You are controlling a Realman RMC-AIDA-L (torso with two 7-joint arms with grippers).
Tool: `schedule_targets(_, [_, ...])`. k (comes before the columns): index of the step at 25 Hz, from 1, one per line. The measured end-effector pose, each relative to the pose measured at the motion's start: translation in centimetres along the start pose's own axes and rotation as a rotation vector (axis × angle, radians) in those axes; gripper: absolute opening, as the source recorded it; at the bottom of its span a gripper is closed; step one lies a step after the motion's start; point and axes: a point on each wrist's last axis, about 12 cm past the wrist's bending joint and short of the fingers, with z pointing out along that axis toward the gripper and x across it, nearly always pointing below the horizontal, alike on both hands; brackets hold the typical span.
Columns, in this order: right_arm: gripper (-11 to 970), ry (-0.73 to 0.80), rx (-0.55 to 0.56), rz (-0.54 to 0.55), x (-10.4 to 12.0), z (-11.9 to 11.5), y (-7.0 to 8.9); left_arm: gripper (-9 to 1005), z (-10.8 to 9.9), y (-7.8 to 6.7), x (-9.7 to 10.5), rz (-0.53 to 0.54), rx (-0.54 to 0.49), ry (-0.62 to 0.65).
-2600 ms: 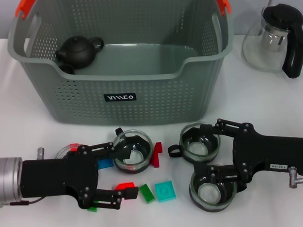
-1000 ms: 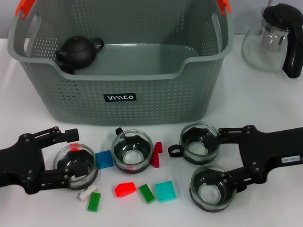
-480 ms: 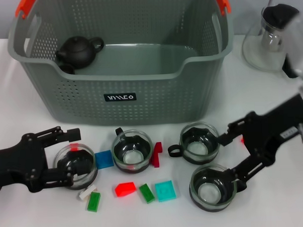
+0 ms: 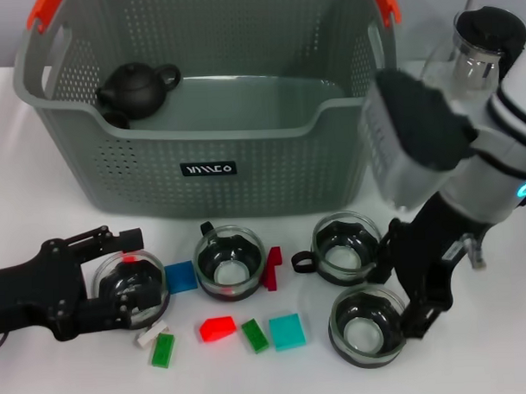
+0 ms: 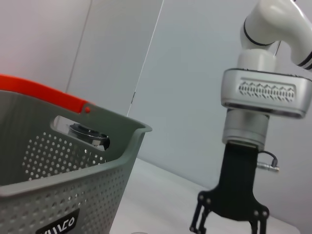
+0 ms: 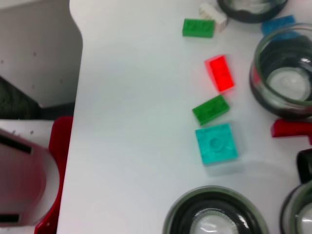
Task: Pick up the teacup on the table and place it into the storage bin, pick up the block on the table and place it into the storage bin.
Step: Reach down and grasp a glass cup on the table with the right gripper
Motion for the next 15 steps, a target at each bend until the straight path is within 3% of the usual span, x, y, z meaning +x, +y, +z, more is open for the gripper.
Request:
schedule_targets(3, [774,0.026,-0.030,-0.022,-0.6,0.8,0.6,872,0.0,-0.1,0.1,-0.004,-0.003,-0.004])
schedule_targets(8, [773,0.043,-0.080,-0.045,-1.2,1.7,1.5,872,0.1,0.0,0.3,-0.007,-0.015,-0.002])
schedule_targets(15, [772,0.087,-0.059,-0.048,-1.5,3.6,1.7,872,0.4,0.1,0.4,-0.013,-0.017,0.001])
